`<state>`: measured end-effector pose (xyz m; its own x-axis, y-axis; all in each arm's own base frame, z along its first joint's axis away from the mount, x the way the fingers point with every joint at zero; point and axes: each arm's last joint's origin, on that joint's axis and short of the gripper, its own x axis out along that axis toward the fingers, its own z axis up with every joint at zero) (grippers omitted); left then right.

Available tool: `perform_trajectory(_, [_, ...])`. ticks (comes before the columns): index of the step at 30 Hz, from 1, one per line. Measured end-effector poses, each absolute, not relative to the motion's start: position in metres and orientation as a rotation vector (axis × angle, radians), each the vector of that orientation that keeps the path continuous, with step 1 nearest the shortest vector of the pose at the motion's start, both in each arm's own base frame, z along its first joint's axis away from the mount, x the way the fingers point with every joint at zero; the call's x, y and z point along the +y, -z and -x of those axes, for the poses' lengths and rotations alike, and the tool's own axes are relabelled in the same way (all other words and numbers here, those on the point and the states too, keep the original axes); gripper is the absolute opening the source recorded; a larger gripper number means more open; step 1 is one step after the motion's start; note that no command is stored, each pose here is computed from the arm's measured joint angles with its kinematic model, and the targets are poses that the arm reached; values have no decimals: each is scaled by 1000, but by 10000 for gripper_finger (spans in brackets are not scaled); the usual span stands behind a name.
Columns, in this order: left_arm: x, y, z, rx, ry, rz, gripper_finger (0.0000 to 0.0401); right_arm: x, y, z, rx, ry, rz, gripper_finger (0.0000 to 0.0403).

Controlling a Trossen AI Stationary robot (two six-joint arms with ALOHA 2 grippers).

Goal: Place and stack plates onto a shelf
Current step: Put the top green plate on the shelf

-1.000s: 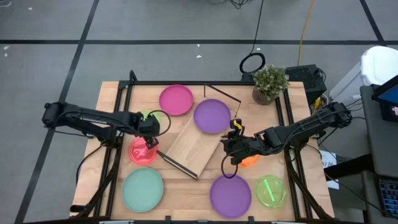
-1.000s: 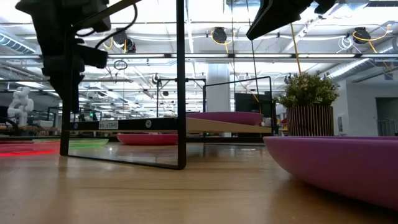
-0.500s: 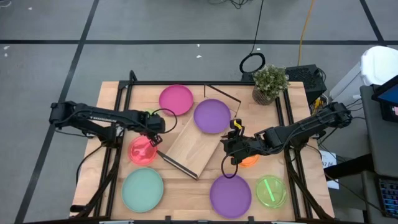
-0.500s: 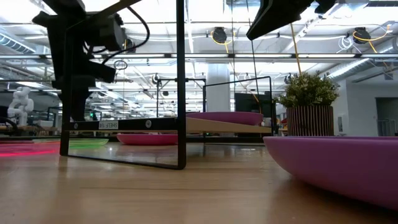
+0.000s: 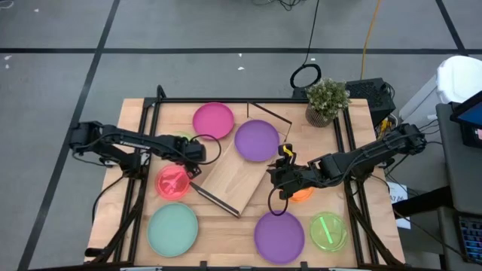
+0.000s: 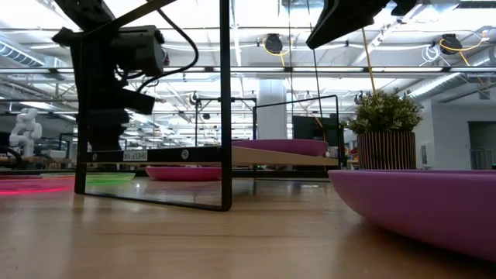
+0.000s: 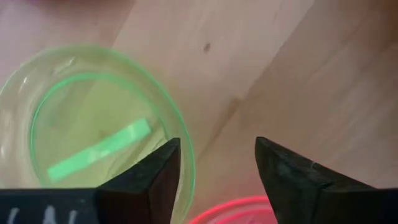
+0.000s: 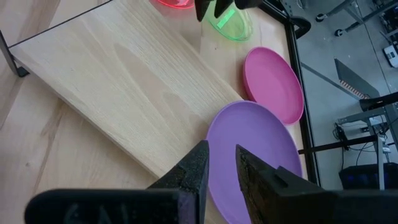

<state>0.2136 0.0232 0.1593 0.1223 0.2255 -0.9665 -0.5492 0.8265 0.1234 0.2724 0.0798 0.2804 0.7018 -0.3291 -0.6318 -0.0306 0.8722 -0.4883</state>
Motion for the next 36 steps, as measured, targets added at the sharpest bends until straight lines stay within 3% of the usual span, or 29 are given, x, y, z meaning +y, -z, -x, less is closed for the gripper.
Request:
perform_trajectory(12, [33,-158,-214,1312,-674,285,215,80,-280,-272,784,174,495,64])
perform_trajectory(29, [32,-146,-207,1371,-654,273,215,80,-280,-272,783,176,489,64])
perform_trajectory(36, [36,-144,-205,1381,-661,280,179,80,-280,-272,783,176,489,64])
